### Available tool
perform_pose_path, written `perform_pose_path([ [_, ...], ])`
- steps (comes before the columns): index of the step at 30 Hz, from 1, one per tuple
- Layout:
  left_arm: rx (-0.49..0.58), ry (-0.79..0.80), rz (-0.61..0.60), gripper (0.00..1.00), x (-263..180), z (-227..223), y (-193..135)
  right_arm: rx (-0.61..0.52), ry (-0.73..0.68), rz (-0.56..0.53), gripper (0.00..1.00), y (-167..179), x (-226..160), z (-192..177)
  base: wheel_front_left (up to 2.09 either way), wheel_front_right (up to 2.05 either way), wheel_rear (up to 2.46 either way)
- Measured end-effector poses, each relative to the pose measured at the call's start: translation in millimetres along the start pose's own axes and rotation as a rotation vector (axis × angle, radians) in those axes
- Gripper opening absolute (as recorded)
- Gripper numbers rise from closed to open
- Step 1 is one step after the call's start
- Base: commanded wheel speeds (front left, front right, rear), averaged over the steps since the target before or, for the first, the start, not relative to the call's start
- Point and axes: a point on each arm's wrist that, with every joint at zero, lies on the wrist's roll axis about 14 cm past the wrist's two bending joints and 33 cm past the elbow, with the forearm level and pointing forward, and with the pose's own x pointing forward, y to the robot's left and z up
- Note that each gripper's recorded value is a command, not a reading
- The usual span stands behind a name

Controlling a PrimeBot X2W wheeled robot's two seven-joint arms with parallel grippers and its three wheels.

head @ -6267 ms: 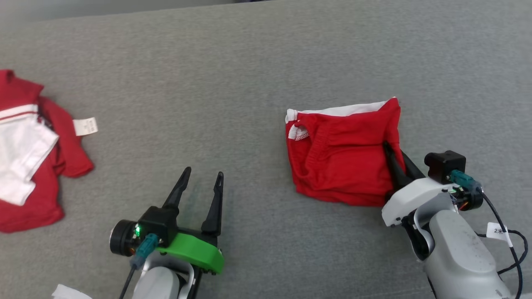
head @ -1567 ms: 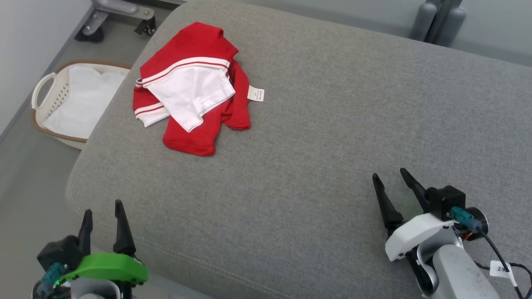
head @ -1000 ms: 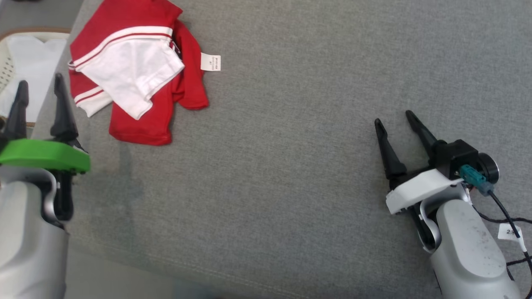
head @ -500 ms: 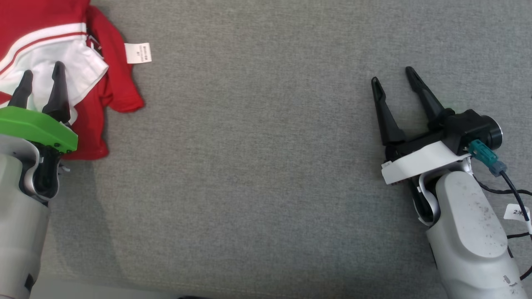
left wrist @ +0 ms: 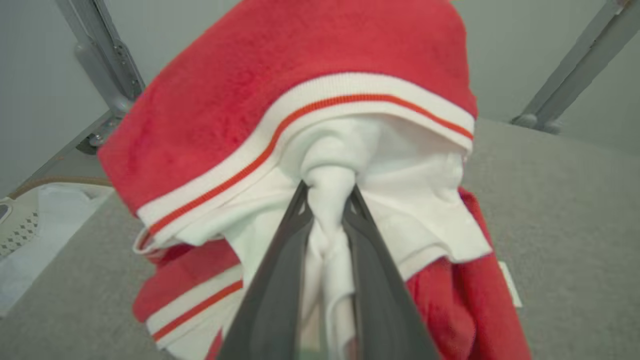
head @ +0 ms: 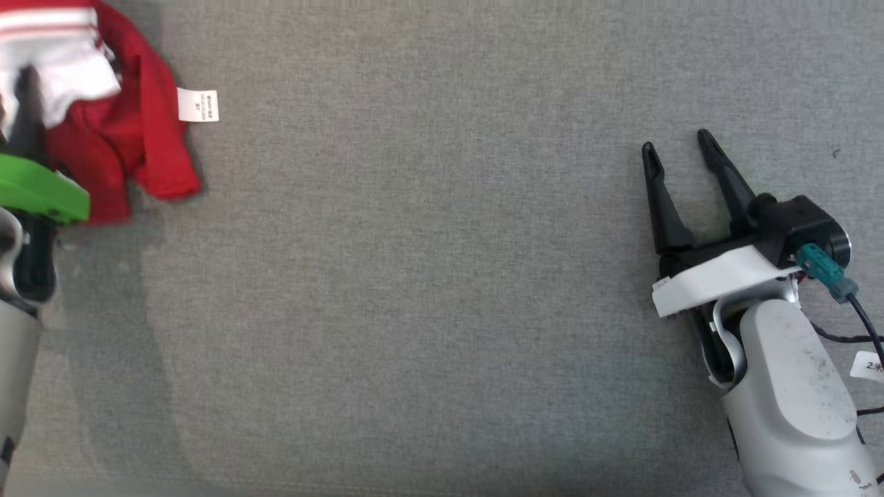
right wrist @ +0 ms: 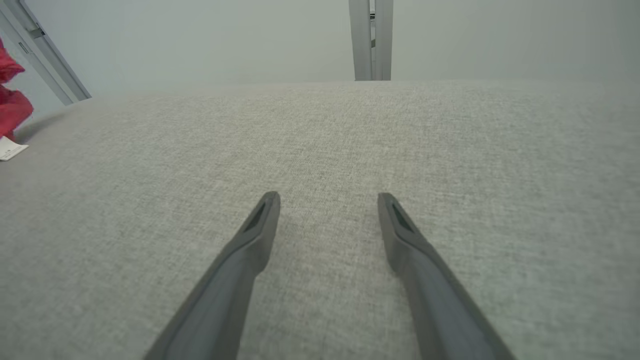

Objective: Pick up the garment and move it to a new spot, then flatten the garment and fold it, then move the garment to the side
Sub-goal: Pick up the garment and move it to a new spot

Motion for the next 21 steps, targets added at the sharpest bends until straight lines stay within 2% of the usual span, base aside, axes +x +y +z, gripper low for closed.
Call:
perform_pose_path([
  [5,0.053,-0.265,-0.136,0.0,-5,90,-48,0.017,0.006,-0.011,1.0,1,-16,8,0.0,0.0,0.0],
  [9,0.08,-0.364,-0.271,0.0,-21,115,-101,0.03,-0.004,-0.025,1.0,-1,-31,18,0.0,0.0,0.0],
  [14,0.049,-0.388,-0.509,0.0,-39,108,-196,0.041,-0.031,-0.08,1.0,-18,-54,34,0.0,0.0,0.0],
  [21,-0.001,-0.247,-0.837,0.0,-74,49,-323,0.029,-0.056,-0.183,1.0,-50,-91,50,0.0,0.0,0.0],
])
